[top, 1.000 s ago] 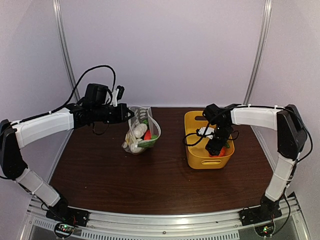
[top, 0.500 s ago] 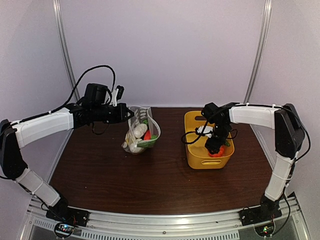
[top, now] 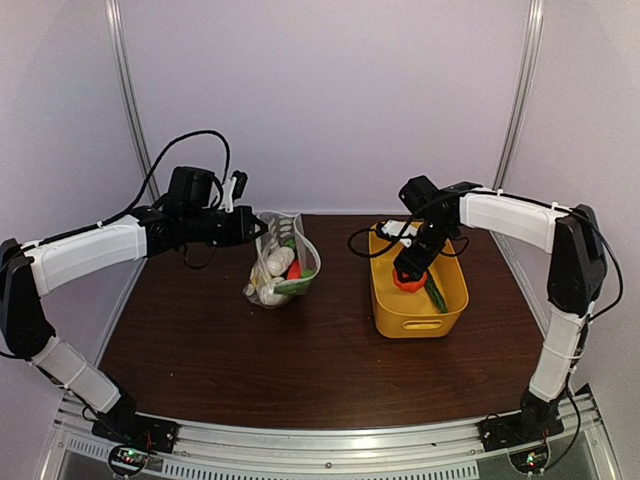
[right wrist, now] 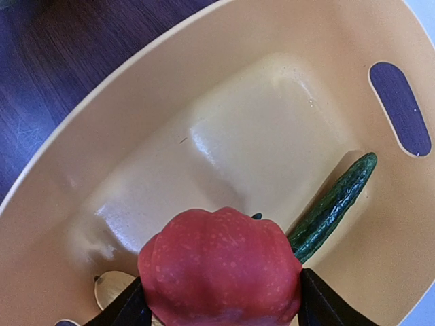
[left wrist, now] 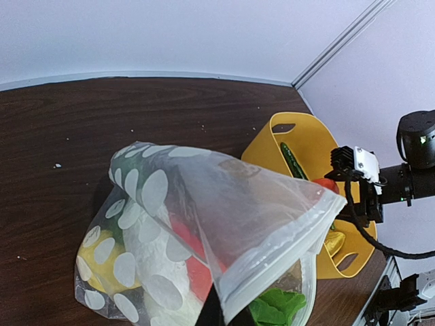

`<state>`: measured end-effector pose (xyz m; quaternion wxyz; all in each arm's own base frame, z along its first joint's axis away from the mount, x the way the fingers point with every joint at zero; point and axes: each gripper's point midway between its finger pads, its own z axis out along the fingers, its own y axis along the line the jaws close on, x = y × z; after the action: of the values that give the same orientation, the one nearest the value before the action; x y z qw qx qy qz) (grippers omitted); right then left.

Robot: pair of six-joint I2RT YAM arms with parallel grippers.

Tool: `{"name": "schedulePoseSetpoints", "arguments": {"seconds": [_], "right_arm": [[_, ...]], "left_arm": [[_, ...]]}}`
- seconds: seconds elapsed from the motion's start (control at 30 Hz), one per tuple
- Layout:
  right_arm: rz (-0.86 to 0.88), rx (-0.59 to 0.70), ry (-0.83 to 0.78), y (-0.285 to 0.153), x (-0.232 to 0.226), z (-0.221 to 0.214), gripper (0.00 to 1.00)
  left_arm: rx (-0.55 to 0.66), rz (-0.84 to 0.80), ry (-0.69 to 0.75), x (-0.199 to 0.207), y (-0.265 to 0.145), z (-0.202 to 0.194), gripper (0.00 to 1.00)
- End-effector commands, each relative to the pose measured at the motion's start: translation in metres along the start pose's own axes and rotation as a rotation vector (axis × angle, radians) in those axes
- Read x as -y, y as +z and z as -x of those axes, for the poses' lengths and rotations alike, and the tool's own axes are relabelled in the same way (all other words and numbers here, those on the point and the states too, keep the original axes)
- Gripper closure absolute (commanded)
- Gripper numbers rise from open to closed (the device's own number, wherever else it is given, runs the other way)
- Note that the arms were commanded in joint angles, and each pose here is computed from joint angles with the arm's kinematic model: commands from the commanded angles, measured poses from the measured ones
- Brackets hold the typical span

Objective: Place the food in the zip-top bag and seal the zipper
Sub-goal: Pick up the fake vegetable from the bin, then place the fake vegetable in the zipper food storage bag.

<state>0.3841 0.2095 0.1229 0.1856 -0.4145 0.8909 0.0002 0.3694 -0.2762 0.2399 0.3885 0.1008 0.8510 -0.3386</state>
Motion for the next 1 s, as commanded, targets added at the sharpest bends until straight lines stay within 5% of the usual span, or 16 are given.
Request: {"name": "schedulePoseSetpoints", "arguments": {"seconds": [0.0, 0.5, 0.97], "right_arm": [[0.025, 0.031, 0.021, -0.007, 0.0, 0.008, 0.5], [0.128, 0.397, -0.047, -0.132, -0.02, 0.062, 0.5], [0.274, 0.546, -0.248, -0.182, -0.093, 0.127, 0.51]], "left_arm": [[0.026, -0.02, -0.003, 0.0, 0.0, 0.005, 1.0], [0.006, -0.045, -0.009, -0.002, 0.006, 0.003, 1.0], [0.037, -0.129, 0.057, 0.012, 0.001, 0.014, 1.0]]}}
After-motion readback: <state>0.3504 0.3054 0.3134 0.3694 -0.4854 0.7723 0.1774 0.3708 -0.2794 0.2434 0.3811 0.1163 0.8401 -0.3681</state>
